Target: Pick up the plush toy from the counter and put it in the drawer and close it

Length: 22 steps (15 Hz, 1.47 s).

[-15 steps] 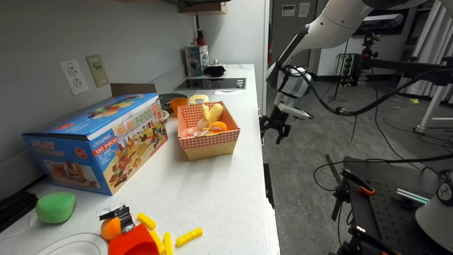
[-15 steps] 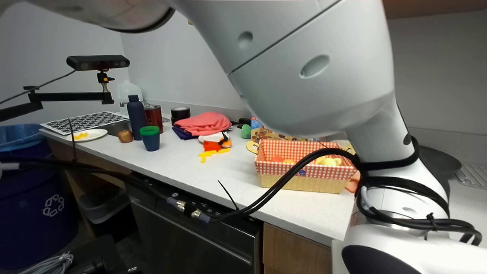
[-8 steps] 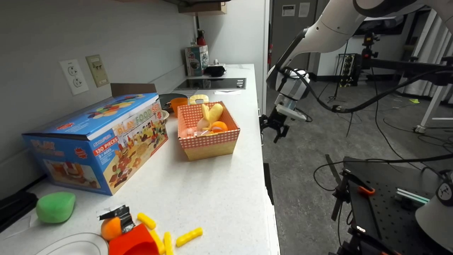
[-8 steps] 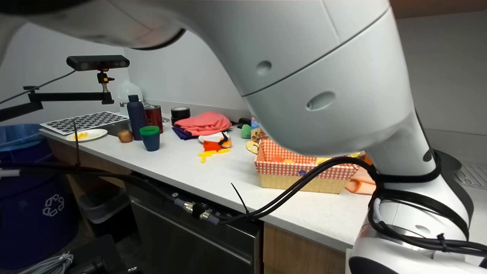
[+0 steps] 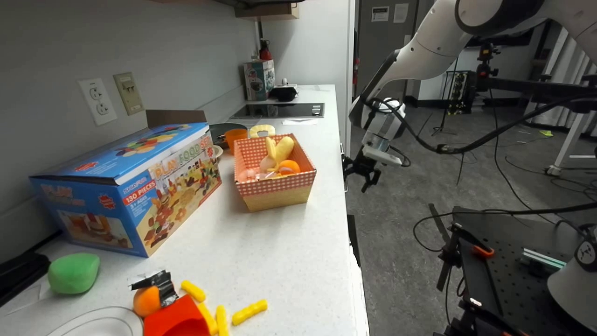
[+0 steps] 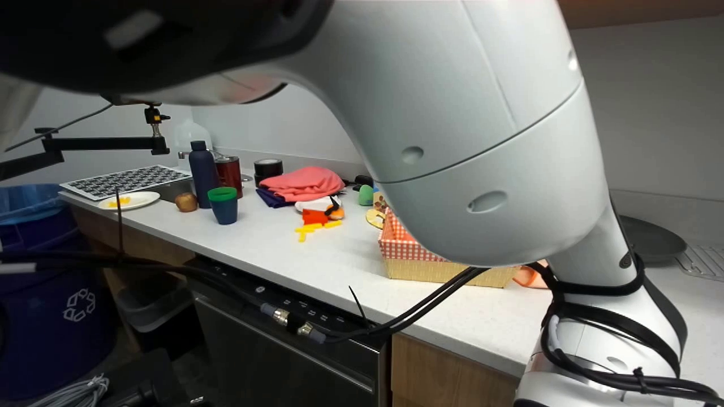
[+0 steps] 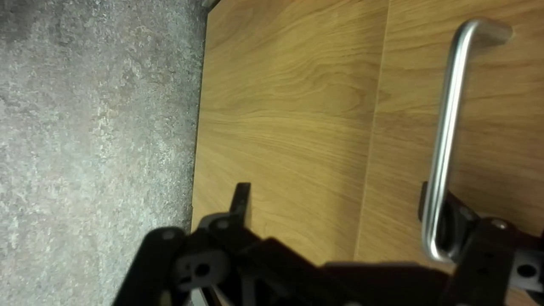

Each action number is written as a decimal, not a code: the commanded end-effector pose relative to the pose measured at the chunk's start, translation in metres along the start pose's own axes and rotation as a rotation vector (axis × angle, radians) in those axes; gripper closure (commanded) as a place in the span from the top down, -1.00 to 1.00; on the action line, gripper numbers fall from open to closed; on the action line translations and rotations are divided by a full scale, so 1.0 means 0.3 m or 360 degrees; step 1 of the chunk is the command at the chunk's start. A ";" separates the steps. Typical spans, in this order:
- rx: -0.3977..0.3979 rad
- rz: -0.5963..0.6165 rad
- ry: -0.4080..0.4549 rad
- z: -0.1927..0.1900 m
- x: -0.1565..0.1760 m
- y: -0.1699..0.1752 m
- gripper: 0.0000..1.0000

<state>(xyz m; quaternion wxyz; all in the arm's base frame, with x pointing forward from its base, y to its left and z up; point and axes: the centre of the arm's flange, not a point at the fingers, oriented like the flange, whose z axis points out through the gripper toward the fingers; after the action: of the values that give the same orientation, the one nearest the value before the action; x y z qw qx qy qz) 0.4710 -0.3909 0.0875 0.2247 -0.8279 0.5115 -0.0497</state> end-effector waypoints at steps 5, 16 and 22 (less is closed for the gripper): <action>-0.0209 -0.0100 0.0111 -0.115 0.043 0.081 1.00; -0.0184 0.0105 0.0051 -0.241 0.070 0.251 1.00; -0.0169 0.0143 0.0046 -0.266 0.074 0.298 1.00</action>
<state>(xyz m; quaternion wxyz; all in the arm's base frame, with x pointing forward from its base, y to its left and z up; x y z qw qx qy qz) 0.3901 -0.4261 0.0961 0.2094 -0.8227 0.5284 0.0124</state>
